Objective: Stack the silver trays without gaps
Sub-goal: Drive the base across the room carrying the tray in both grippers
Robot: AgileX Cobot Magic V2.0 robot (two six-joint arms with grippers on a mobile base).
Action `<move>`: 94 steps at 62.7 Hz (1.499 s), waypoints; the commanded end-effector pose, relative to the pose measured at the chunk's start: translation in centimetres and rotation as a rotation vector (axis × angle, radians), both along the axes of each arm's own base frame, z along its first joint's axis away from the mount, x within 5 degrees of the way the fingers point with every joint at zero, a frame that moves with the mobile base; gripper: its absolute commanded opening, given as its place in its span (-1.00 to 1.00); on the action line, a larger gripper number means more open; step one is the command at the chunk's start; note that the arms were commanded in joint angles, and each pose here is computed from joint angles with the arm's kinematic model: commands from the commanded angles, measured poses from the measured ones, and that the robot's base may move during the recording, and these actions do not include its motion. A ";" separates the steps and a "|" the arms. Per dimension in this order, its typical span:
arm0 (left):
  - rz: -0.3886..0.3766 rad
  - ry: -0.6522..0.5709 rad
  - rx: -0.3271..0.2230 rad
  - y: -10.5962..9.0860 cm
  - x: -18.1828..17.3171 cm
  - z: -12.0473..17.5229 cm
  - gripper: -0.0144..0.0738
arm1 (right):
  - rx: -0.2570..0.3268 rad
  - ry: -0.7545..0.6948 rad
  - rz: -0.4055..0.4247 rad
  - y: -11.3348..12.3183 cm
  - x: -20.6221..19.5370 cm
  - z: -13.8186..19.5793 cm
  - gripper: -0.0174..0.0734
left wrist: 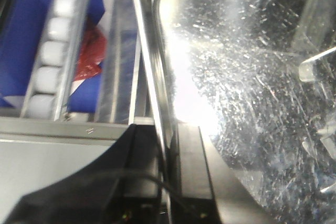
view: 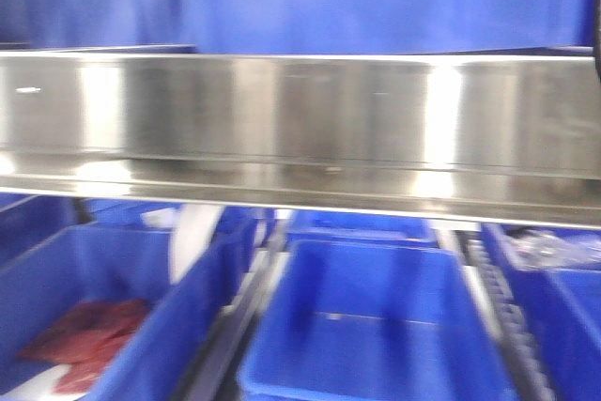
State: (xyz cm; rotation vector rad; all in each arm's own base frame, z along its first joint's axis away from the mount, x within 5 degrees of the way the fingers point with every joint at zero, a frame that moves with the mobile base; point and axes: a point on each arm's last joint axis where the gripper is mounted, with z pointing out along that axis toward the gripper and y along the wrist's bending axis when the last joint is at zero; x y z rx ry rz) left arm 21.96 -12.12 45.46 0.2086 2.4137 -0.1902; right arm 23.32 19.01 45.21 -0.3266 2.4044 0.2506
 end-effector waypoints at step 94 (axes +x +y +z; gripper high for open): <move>-0.023 -0.048 -0.020 0.5 -1.2 1.6 -0.77 | 0.016 -0.119 0.019 -1.1 -0.8 2.4 -0.49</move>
